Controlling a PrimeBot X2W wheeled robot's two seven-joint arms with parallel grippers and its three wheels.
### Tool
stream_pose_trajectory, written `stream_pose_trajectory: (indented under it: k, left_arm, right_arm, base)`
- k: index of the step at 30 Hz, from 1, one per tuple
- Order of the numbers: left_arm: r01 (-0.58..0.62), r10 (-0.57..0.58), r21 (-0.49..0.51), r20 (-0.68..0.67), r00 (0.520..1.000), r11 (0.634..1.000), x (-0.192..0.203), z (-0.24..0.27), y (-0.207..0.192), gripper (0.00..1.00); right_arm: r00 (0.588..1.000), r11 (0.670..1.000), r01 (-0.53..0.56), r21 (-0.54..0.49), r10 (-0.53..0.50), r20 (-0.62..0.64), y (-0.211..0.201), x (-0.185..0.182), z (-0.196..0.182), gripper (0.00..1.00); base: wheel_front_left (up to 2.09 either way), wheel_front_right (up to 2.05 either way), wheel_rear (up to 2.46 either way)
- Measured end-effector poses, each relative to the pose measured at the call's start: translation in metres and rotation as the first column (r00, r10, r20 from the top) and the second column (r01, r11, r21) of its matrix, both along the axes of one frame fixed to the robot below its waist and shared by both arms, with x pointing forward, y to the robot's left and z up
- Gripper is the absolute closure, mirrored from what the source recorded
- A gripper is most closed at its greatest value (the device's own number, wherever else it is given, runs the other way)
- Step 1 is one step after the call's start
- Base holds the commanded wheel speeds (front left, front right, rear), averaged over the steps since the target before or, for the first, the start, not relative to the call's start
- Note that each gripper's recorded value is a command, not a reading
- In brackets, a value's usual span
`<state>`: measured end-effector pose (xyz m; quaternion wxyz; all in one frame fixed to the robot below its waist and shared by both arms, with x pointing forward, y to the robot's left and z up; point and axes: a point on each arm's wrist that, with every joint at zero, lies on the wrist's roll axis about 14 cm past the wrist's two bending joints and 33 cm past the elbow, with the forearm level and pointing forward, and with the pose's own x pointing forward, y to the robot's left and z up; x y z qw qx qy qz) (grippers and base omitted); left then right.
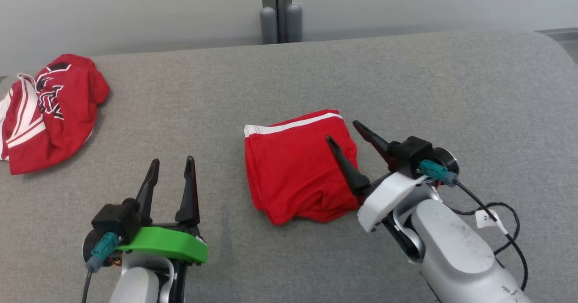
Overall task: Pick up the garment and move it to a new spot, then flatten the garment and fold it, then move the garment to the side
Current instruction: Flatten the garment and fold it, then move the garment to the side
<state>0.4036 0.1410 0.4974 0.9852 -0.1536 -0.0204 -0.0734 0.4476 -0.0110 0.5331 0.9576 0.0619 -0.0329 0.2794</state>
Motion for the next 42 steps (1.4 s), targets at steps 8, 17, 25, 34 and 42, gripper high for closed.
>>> stream_pose_trajectory:
  k: [8,17,25,34,42]
  left_arm:
    - [-0.024,0.024,-0.005,-0.022,0.999,1.0,-0.01,-0.007,0.007,0.0]
    - [-0.055,0.057,0.026,-0.075,0.996,0.998,-0.028,-0.025,0.017,0.0]
    - [-0.061,0.063,0.026,-0.089,0.994,0.998,-0.033,-0.03,0.019,0.0]
    - [-0.063,0.065,0.025,-0.088,0.994,0.998,-0.034,-0.03,0.019,0.0]
    - [-0.064,0.066,0.025,-0.091,0.994,0.998,-0.034,-0.031,0.02,0.0]
  right_arm:
    - [0.967,0.967,0.254,0.022,-0.254,-0.012,-0.083,-0.006,-0.01,0.0]
    - [0.926,0.929,0.37,0.017,-0.367,-0.088,-0.123,-0.037,-0.04,0.0]
    - [0.917,0.919,0.394,0.028,-0.39,-0.086,-0.131,-0.043,-0.039,0.0]
    - [0.92,0.921,0.388,0.028,-0.385,-0.079,-0.129,-0.042,-0.037,0.0]
    - [0.924,0.927,0.374,0.016,-0.371,-0.095,-0.124,-0.042,-0.044,0.0]
  base:
    - [0.0,0.0,0.0]
    - [0.0,0.0,0.0]
    - [0.0,0.0,0.0]
    - [0.0,0.0,0.0]
    - [0.0,0.0,0.0]
